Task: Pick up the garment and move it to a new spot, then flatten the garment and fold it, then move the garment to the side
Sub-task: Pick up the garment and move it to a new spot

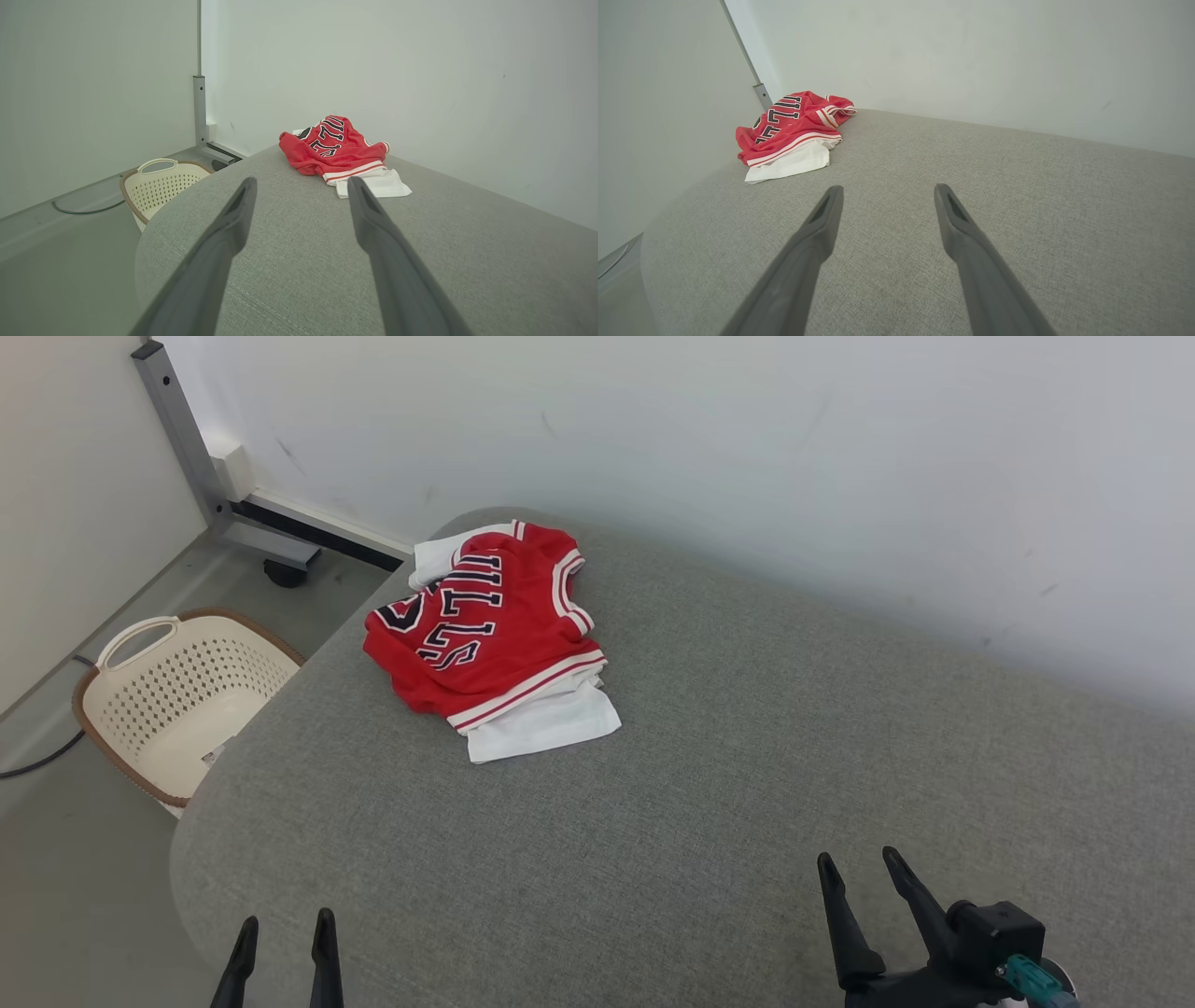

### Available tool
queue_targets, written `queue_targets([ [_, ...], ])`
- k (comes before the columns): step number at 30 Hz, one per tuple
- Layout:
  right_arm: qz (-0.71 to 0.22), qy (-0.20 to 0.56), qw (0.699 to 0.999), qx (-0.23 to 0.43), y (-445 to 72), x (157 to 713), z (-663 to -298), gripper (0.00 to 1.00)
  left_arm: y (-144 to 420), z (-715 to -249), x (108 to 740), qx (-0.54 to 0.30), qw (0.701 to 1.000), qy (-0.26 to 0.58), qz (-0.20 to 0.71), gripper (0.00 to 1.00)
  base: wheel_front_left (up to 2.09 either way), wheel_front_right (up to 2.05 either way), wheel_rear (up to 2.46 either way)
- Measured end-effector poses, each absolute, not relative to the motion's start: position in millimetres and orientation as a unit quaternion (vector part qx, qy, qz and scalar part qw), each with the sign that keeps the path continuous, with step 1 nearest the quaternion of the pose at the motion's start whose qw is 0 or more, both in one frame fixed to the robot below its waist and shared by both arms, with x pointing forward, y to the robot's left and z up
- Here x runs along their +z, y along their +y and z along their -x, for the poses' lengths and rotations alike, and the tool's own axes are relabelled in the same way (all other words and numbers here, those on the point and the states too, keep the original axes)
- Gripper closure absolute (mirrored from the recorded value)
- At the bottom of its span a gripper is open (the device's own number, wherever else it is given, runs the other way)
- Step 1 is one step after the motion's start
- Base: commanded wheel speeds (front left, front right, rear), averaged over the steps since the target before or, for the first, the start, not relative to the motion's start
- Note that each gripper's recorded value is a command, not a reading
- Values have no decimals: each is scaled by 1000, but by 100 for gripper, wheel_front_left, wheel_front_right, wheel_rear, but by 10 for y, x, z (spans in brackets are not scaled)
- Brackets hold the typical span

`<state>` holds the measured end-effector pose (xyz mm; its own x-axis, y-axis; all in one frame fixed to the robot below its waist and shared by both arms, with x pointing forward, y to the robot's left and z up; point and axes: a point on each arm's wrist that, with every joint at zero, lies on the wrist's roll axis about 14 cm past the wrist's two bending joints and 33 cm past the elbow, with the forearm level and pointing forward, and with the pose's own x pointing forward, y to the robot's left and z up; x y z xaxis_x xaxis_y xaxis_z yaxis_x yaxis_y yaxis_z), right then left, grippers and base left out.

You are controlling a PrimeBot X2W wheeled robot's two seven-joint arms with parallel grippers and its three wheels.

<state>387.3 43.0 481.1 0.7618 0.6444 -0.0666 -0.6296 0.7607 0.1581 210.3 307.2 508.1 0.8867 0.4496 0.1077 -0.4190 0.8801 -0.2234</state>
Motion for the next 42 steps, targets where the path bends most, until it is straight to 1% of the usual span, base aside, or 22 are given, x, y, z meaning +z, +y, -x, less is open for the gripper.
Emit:
queue_targets([
  [6, -64, 58, 935, 344, 457, 4802, -3859, 0, 3049, -2089, 5011, 225, 967, -67, 99, 0, 0, 0, 0],
  [9, -65, 60, 935, 344, 453, 4790, -3843, 0, 3020, -2186, 4945, 214, 968, -59, 113, 0, 0, 0, 0],
  [13, -66, 62, 935, 342, 433, 4780, -3853, 0, 3031, -2534, 5054, 180, 976, -64, 107, 0, 0, 0, 0],
  [14, -66, 62, 935, 342, 433, 4780, -3853, 0, 3031, -2534, 5054, 180, 976, -64, 107, 0, 0, 0, 0],
  [19, -52, 70, 936, 342, 412, 4746, -3873, 0, 3109, -3059, 5229, 154, 980, -57, 111, 0, 0, 0, 0],
  [23, -40, 60, 936, 343, 409, 4833, -3930, 0, 3194, -3458, 5374, 140, 983, -52, 110, 0, 0, 0, 0],
  [28, -24, 60, 942, 330, 288, 4866, -3994, 0, 3133, -3963, 5257, 113, 984, 17, 135, 0, 0, 0, 0],
  [33, -17, 63, 953, 296, 13, 4835, -4181, 0, 3243, -4452, 5203, 98, 985, 79, 118, 0, 0, 0, 0],
  [36, -15, 77, 960, 270, -196, 4732, -4267, 0, 3393, -4661, 5037, 113, 980, 124, 108, 0, 0, 0, 0],
  [38, -13, 89, 964, 252, -343, 4642, -4302, 0, 3492, -4790, 4927, 138, 975, 143, 103, 0, 0, 0, 0],
  [39, -12, 101, 967, 235, -470, 4550, -4332, 0, 3537, -4911, 4786, 159, 969, 158, 106, 0, 0, 0, 0],
  [42, -11, 113, 970, 214, -631, 4440, -4378, 0, 3543, -5006, 4451, 180, 956, 198, 120, 0, 0, 0, 0],
])
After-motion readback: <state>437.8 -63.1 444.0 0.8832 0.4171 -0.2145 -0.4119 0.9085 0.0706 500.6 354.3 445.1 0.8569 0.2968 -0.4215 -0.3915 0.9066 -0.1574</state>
